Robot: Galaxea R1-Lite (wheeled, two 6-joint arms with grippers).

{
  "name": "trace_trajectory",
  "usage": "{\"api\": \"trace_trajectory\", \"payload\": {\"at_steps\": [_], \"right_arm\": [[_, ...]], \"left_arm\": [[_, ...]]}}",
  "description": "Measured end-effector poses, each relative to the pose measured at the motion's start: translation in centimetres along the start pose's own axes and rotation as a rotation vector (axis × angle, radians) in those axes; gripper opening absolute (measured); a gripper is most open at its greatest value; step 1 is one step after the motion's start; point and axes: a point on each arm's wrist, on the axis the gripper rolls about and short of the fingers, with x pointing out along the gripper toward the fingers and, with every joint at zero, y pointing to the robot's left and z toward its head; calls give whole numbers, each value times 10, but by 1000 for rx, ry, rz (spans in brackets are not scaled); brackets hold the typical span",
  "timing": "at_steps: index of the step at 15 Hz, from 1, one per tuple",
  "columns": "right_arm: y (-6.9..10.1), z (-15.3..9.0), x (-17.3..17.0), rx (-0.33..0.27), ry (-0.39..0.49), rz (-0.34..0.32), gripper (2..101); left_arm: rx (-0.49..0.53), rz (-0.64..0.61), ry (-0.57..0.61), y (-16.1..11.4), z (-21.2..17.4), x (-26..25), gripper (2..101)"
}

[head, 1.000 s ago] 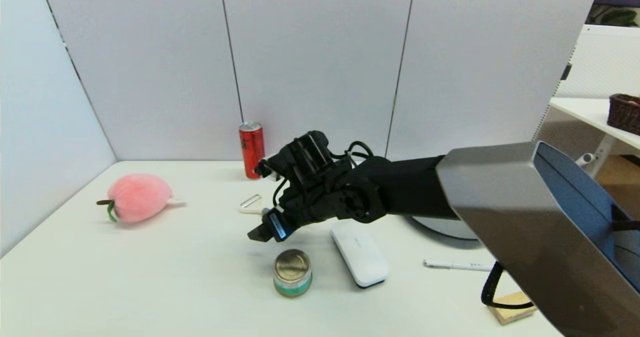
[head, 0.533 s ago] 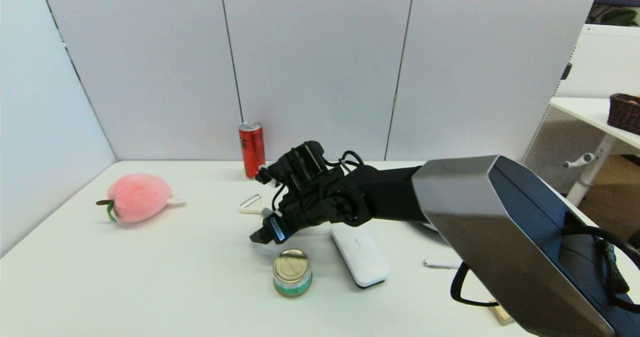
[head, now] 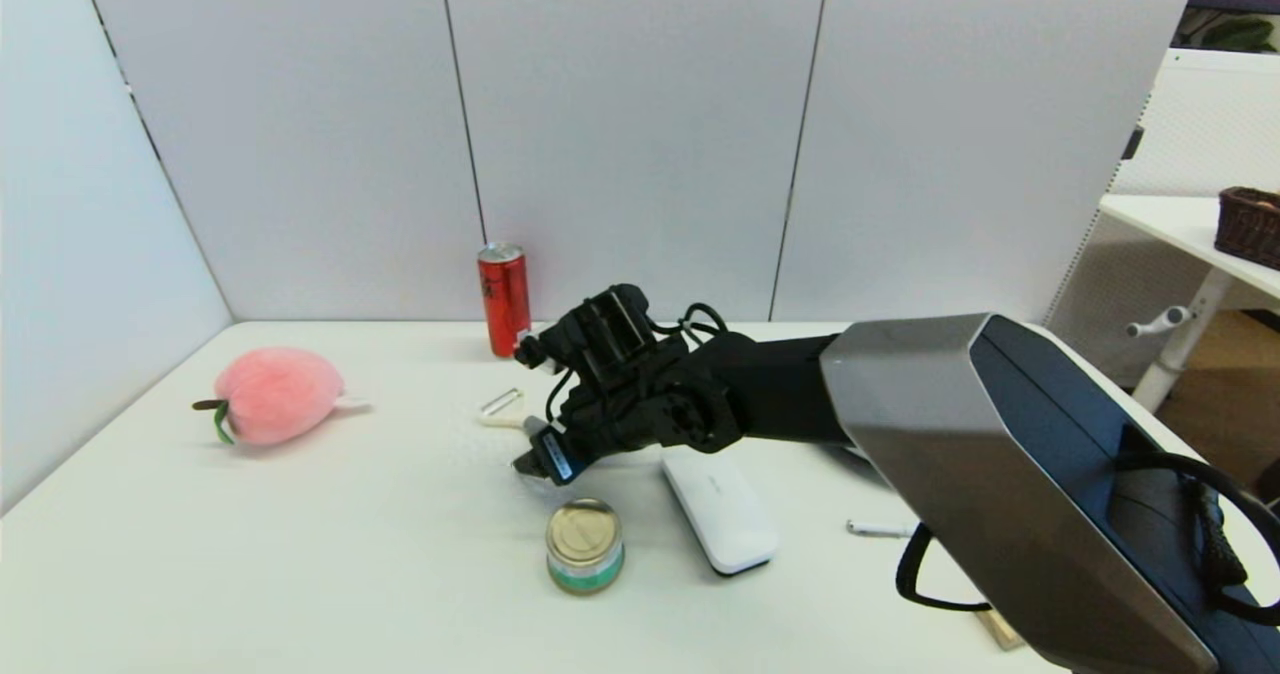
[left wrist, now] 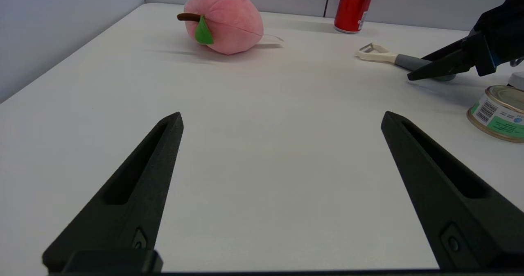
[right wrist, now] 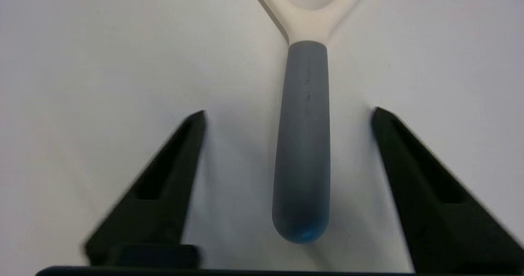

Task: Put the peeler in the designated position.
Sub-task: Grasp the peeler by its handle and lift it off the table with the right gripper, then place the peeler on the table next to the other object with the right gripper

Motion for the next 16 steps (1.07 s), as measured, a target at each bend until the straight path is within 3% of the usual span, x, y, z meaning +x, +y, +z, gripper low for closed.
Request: {"api": "trace_trajectory", "payload": {"at_steps": [5, 6, 12, 16], "right_arm": [[0, 2, -3, -2, -1, 0, 375], [0, 3, -4, -5, -6, 0, 160], [-1, 11, -13, -10, -40, -5, 170], [-21, 36, -56, 9, -135, -44, 170]], "left_arm": [[0, 0, 0, 0, 0, 0, 978], [0, 0, 0, 0, 0, 0, 978], [0, 0, 0, 0, 0, 0, 978], [-1, 0, -1, 0, 0, 0, 978]]}}
